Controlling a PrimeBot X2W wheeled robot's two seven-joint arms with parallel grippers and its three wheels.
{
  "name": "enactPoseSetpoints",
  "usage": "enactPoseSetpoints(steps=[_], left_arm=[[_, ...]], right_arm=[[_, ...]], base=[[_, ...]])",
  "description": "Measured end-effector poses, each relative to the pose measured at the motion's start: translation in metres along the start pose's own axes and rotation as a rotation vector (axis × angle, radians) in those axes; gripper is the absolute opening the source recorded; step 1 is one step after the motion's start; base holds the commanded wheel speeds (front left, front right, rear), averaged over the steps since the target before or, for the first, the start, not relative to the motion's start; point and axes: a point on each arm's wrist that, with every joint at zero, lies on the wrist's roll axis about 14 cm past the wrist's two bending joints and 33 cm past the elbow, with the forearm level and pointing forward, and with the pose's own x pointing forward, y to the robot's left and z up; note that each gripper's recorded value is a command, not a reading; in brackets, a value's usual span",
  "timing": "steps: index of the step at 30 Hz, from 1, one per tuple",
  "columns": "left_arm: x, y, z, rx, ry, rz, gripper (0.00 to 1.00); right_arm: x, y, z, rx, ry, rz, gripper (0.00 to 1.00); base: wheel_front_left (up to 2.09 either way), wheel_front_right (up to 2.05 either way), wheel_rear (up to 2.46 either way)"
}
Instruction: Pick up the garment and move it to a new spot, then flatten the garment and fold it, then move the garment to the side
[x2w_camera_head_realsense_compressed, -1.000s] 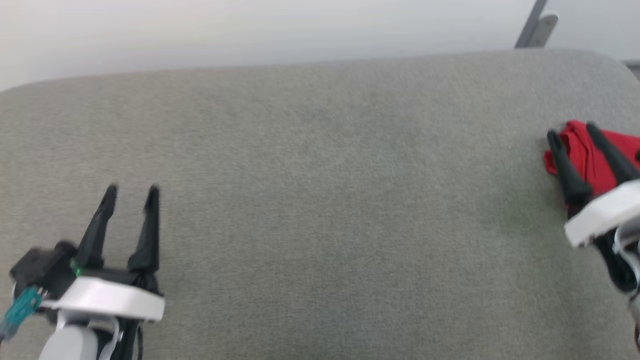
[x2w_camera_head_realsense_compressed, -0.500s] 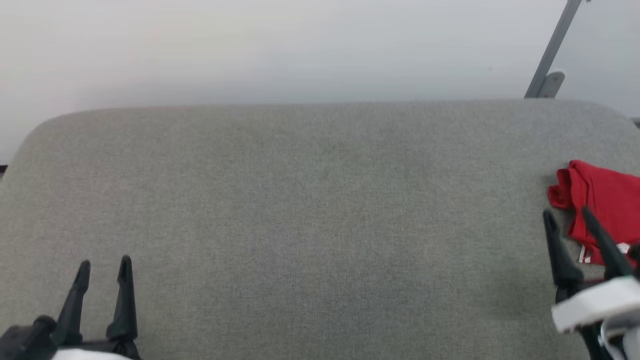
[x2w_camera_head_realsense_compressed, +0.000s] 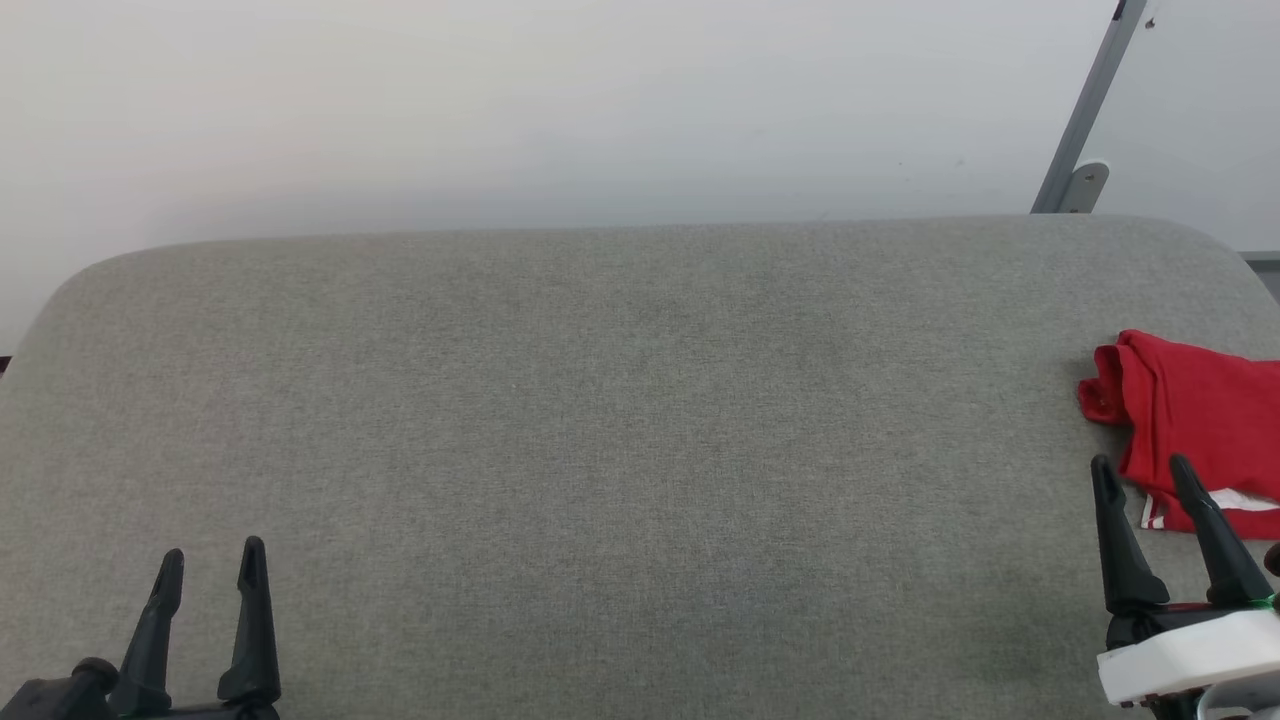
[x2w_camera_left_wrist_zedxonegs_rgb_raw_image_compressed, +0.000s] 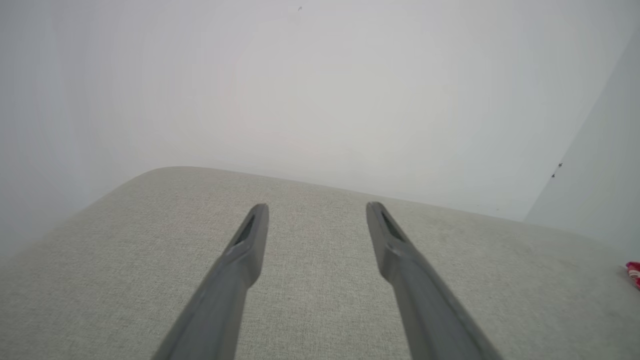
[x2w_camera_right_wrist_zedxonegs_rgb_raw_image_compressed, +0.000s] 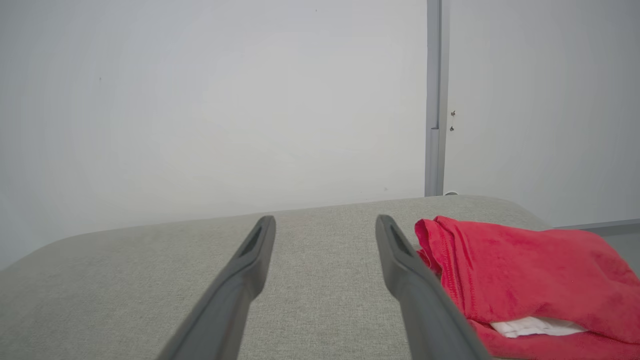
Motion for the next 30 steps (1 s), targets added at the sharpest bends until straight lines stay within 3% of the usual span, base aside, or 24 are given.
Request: enactPoseSetpoints(steps=[21, 22, 30], left_arm=[[0.004, -0.009, 0.006, 0.029, -0.024, -0.023, 1.00], [0.003, -0.008, 0.005, 0.030, -0.019, -0.014, 0.00], [-0.004, -0.005, -0.018, -0.070, 0.053, 0.026, 0.00]], right_arm=[[-0.002, 0.004, -0.001, 0.009, -0.001, 0.001, 1.00], [-0.003, 0.004, -0.006, 0.014, 0.011, -0.002, 0.00], [-0.013, 0.002, -0.028, 0.112, 0.078, -0.048, 0.00]], base=[[0.00, 0.00, 0.00], [0.00, 0.00, 0.00], [0.00, 0.00, 0.00]])
